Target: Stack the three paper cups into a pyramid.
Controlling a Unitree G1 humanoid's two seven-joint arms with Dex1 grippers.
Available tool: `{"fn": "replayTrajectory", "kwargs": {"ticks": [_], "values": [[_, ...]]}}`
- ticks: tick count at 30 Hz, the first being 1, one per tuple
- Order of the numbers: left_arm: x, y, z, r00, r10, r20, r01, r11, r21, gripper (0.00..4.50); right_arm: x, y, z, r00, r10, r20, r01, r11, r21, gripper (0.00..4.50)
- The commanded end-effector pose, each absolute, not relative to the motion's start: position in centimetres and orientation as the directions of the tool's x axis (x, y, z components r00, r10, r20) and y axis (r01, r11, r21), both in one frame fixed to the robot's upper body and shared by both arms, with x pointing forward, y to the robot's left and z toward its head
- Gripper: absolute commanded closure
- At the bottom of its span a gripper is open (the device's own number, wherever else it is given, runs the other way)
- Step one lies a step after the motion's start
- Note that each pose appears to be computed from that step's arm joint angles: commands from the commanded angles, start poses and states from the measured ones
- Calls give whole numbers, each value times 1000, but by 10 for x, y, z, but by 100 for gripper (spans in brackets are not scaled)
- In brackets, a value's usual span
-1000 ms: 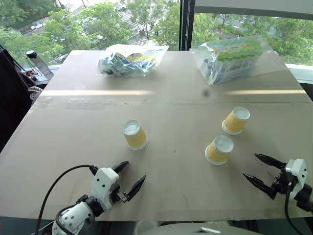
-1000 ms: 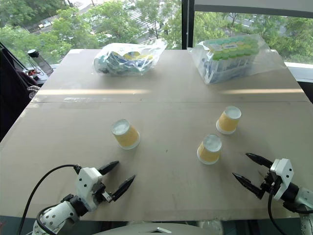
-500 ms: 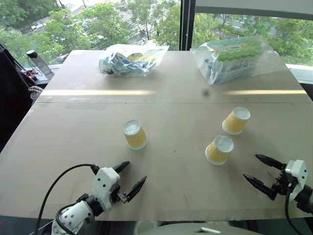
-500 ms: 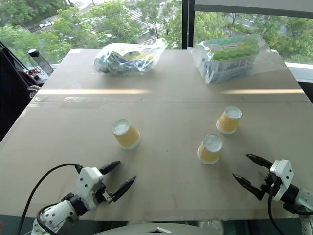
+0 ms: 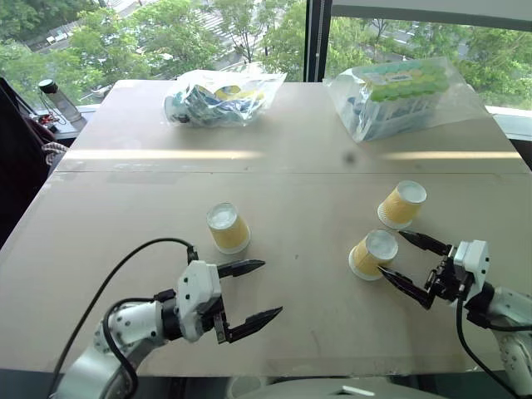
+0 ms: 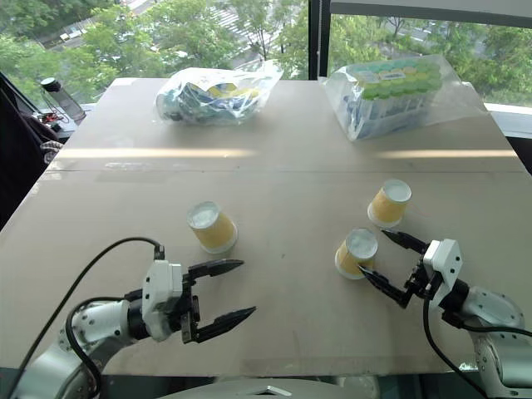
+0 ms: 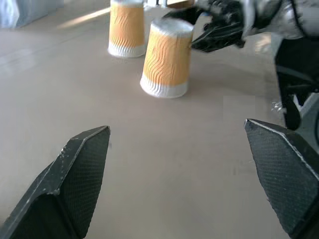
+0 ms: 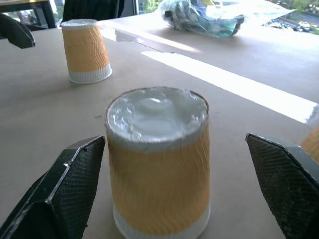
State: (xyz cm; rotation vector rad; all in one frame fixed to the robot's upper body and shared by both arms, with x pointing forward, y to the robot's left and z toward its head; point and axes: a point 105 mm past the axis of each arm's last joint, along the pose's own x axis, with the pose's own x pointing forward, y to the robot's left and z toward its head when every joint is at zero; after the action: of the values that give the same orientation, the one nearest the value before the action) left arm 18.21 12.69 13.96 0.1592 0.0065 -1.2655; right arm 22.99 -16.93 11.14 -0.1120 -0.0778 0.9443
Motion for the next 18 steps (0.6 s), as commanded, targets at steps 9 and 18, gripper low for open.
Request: {"fn": "replayTrajectory", "kwargs": {"ticks": [9,18], "values": [[185,128,160,259,-963,-70,953,243,181,0,235,-151,123,526,849,58,-839,529,-128,52],[186,130,159,320,-946,-50,934,306,187,0,238,-146,120,511,858,59,-849,514,-121,224]]}}
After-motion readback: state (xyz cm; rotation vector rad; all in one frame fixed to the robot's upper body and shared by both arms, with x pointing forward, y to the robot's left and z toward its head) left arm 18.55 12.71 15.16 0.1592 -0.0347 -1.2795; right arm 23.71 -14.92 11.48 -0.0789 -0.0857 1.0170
